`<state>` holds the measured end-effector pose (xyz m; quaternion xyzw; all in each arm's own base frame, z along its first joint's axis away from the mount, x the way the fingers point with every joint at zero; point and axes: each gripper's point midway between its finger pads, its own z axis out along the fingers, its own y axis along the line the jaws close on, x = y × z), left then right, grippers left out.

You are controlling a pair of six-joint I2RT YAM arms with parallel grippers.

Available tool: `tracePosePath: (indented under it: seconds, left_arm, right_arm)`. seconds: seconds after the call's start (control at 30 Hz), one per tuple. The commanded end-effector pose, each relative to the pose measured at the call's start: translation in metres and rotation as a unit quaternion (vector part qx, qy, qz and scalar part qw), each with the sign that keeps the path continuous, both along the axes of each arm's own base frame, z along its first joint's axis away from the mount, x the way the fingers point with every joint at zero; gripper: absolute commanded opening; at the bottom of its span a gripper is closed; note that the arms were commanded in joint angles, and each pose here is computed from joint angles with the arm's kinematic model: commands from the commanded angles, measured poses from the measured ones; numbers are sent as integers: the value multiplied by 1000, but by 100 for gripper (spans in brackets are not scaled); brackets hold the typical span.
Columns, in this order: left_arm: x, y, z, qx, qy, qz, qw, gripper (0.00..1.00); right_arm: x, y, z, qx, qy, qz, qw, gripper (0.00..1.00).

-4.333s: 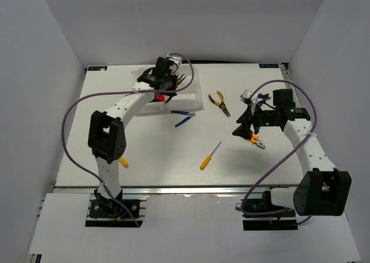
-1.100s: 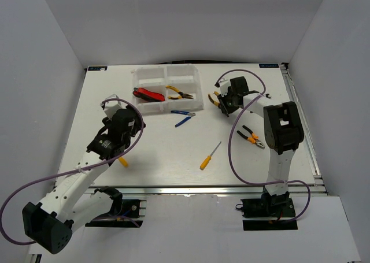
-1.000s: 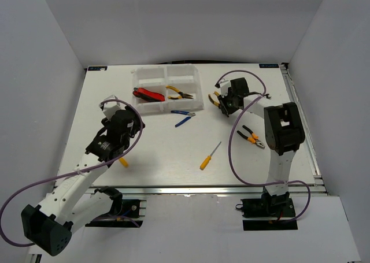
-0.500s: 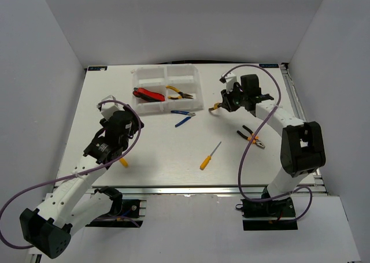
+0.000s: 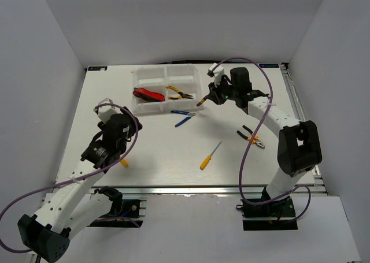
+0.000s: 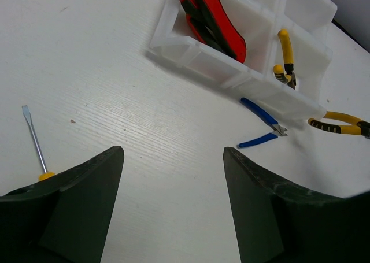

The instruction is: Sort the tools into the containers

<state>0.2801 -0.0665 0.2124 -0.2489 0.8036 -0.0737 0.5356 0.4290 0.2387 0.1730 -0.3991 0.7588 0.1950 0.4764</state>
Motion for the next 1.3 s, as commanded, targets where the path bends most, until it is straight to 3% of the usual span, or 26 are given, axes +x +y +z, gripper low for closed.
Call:
tracePosePath:
  seconds: [0.0, 0.33, 0.9, 1.27]
  left_arm:
    - [-1, 2, 3, -13, -11, 7, 1000, 81]
    - [20, -49, 13, -58, -37, -102, 992, 81]
    - [20, -54, 12, -61, -31, -111, 991, 81]
    - [11, -44, 12, -70, -33, -92, 993, 81]
  right_arm:
    - [14, 7, 51, 38, -69, 4, 997, 0]
    - [-1, 12, 80, 65, -86, 13, 994, 0]
    - [9, 58, 128, 113, -127, 47, 984, 0]
    - [45, 99, 107, 117, -120, 53, 984, 0]
